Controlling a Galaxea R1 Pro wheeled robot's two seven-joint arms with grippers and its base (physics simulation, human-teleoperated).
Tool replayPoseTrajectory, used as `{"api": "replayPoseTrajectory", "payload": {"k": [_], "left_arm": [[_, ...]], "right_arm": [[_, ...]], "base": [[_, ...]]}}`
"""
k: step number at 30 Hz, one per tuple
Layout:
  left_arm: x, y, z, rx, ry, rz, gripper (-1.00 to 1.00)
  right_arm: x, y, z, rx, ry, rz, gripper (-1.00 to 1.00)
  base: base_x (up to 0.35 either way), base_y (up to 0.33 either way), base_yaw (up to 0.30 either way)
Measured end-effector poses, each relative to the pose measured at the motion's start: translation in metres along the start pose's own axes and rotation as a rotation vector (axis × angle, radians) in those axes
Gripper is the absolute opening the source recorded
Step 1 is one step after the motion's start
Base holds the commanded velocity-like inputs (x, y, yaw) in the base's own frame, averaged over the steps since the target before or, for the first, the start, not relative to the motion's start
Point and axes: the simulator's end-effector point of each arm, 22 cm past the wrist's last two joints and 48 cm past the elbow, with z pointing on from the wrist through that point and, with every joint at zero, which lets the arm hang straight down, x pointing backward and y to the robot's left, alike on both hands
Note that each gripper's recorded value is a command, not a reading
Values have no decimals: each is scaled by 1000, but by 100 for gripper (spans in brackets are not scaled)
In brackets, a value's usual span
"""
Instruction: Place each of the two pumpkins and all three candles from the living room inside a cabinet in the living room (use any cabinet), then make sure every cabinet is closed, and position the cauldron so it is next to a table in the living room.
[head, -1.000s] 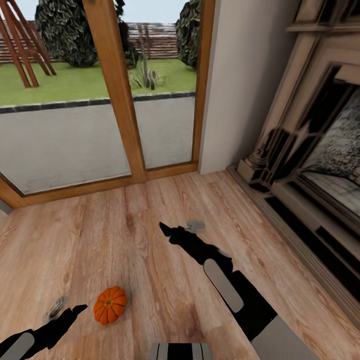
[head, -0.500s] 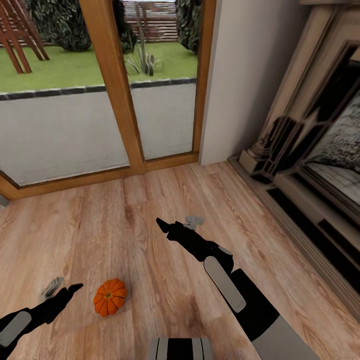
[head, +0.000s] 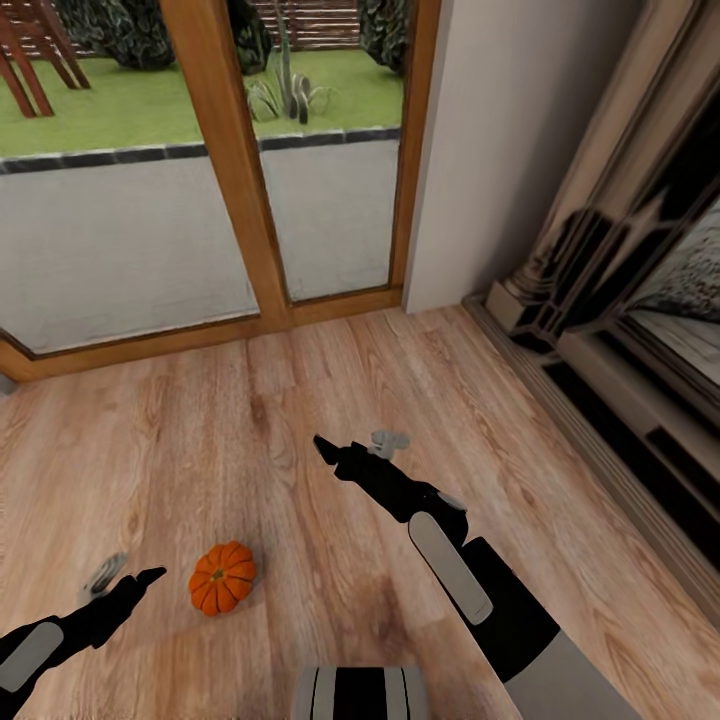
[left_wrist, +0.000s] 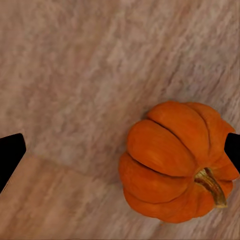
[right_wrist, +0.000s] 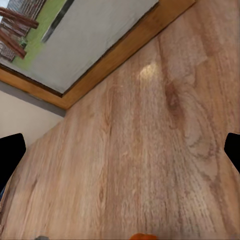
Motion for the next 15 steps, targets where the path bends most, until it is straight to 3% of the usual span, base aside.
{"api": "replayPoseTrajectory", "payload": {"k": [8,15], "left_arm": [[12,6,8,-14,22,-2,100],[35,3,21,-12,58,-5,100]], "right_arm": [[9,-10,4,8,14,15,100],[20,-21,8,18,29,32,100]], "base": [[0,0,177],[0,0,23]]}}
